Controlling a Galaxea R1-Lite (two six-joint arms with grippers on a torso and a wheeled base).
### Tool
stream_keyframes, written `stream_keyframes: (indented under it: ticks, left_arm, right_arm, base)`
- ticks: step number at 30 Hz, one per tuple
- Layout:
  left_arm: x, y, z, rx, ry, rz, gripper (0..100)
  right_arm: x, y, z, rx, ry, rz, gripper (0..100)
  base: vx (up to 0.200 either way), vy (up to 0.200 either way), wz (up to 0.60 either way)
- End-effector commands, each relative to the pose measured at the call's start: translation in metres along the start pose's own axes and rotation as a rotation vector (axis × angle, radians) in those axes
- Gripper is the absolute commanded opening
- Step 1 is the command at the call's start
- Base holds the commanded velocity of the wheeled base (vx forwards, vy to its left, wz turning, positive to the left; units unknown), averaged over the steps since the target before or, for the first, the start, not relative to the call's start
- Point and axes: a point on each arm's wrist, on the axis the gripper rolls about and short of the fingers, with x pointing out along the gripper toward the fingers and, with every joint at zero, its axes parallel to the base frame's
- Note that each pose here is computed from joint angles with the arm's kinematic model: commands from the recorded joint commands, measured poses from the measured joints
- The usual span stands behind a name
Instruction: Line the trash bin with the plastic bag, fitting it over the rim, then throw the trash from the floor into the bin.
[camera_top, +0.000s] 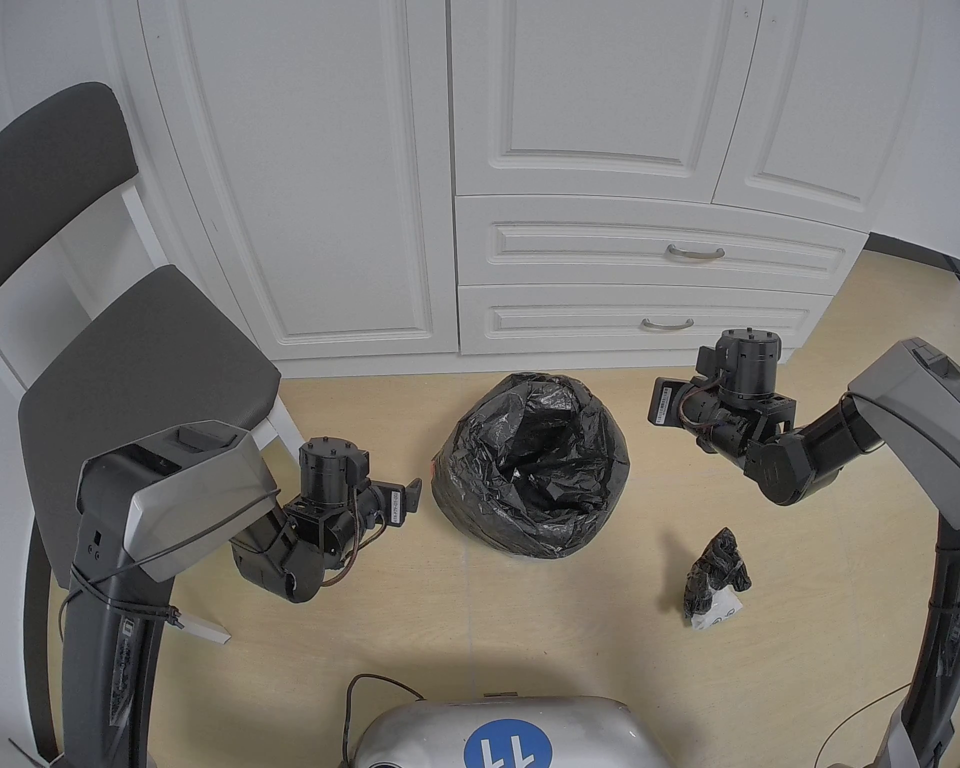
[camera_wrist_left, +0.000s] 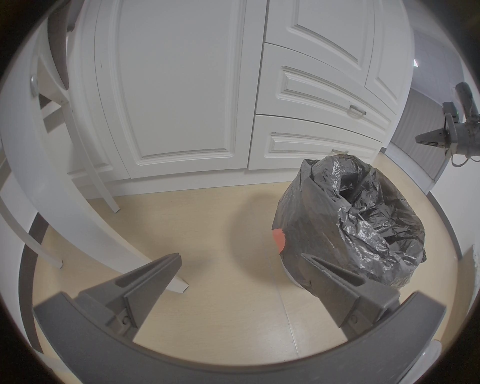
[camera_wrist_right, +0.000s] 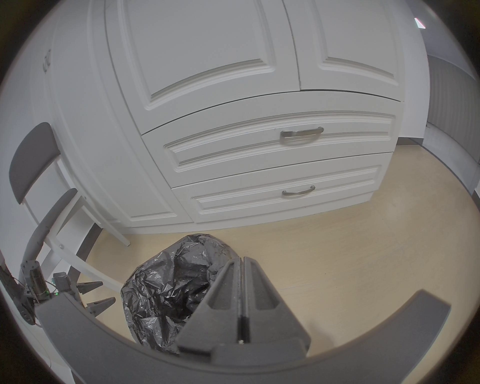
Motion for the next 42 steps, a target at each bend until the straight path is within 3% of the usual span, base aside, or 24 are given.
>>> stream_keyframes:
  ticks: [1,6,13,16,19,22,23,28,42]
  left_arm:
    - [0.01,0.003,-0.014,-0.006,0.016,0.001,100]
    - [0.007,0.011,-0.005,-0.033,-0.016,-0.002,100]
    - [0.005,0.017,-0.01,0.002,-0.005,-0.093,100]
    - [-0.001,0.033,-0.017,0.068,0.026,-0.18,100]
    - [-0.007,0.06,-0.022,0.253,0.015,-0.336,100]
    - [-0.007,0.065,-0.024,0.287,0.009,-0.367,100]
    - [-0.003,0.069,-0.024,0.365,-0.025,-0.445,100]
    - [0.009,0.063,-0.023,0.421,-0.029,-0.481,100]
    - [0.044,0.04,-0.016,0.441,-0.042,-0.527,100]
  right_arm:
    - [-0.003,0.0,-0.001,-0.001,0.002,0.002,0]
    - [-0.003,0.005,-0.002,-0.004,0.007,0.01,0]
    - [-0.005,0.006,-0.006,-0.009,0.021,0.013,0]
    - [-0.007,0.005,-0.006,-0.011,0.024,0.012,0]
    - [-0.009,0.006,-0.007,-0.013,0.028,0.018,0]
    - [-0.009,0.006,-0.008,-0.013,0.03,0.022,0]
    - [-0.011,0.008,-0.006,-0.012,0.031,0.039,0]
    - [-0.013,0.008,-0.008,-0.013,0.043,0.055,0]
    - [-0.013,0.011,-0.012,-0.016,0.053,0.061,0]
  base:
    - [0.0,0.0,0.0]
    - [0.0,0.0,0.0]
    - [0.0,0.0,0.0]
    - [0.0,0.0,0.0]
    - [0.0,0.0,0.0]
    - [0.0,0.0,0.0]
    - [0.0,0.0,0.0]
    - [0.0,0.0,0.0]
    - [0.0,0.0,0.0]
